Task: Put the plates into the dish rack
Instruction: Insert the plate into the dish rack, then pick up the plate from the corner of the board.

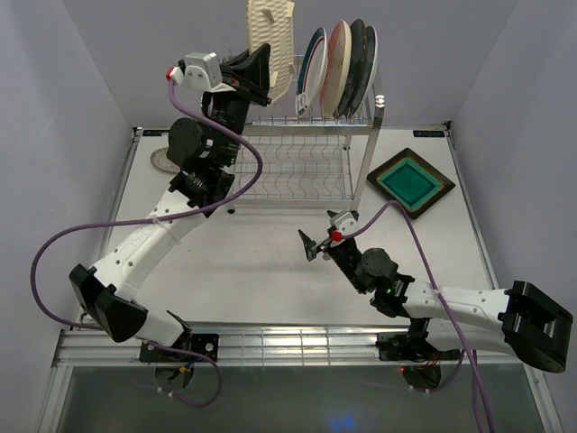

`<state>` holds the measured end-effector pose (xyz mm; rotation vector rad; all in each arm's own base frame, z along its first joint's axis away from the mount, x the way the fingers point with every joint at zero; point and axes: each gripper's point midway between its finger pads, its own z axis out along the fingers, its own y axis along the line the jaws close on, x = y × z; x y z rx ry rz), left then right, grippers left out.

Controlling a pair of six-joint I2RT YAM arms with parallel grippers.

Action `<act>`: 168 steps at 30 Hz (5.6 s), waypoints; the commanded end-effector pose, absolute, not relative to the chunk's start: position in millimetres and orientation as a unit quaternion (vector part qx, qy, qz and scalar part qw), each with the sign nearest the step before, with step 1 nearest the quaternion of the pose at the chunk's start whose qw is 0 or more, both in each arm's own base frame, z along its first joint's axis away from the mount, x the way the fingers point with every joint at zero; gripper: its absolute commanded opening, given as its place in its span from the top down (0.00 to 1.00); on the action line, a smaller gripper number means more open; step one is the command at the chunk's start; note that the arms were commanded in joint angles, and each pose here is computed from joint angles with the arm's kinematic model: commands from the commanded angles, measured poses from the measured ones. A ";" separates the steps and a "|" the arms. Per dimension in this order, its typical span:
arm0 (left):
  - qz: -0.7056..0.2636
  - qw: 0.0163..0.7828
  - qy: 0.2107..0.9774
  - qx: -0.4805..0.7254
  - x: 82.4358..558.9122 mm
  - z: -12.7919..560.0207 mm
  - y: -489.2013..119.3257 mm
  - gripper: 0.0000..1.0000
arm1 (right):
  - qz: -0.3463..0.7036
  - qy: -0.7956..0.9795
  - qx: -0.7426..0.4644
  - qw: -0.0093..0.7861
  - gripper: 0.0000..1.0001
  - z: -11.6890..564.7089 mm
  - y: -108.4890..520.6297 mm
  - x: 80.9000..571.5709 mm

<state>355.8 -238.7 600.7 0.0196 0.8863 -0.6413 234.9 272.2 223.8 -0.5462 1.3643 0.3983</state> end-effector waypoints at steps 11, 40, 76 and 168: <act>-0.256 0.887 0.382 -0.034 363.6 622.0 -245.0 1.00 | 0.199 0.605 -0.220 0.739 0.10 244.0 267.9 235.1; -0.186 0.891 0.414 -0.026 420.1 573.6 -280.7 1.00 | 0.202 0.606 -0.211 0.740 0.10 244.8 263.1 235.0; -0.151 0.891 0.428 -0.015 434.4 547.8 -286.1 0.43 | 0.202 0.611 -0.208 0.736 0.10 240.3 262.2 237.6; 0.187 0.880 0.423 0.107 219.2 297.1 -41.0 0.02 | 0.208 0.622 -0.208 0.726 0.10 232.9 266.1 239.8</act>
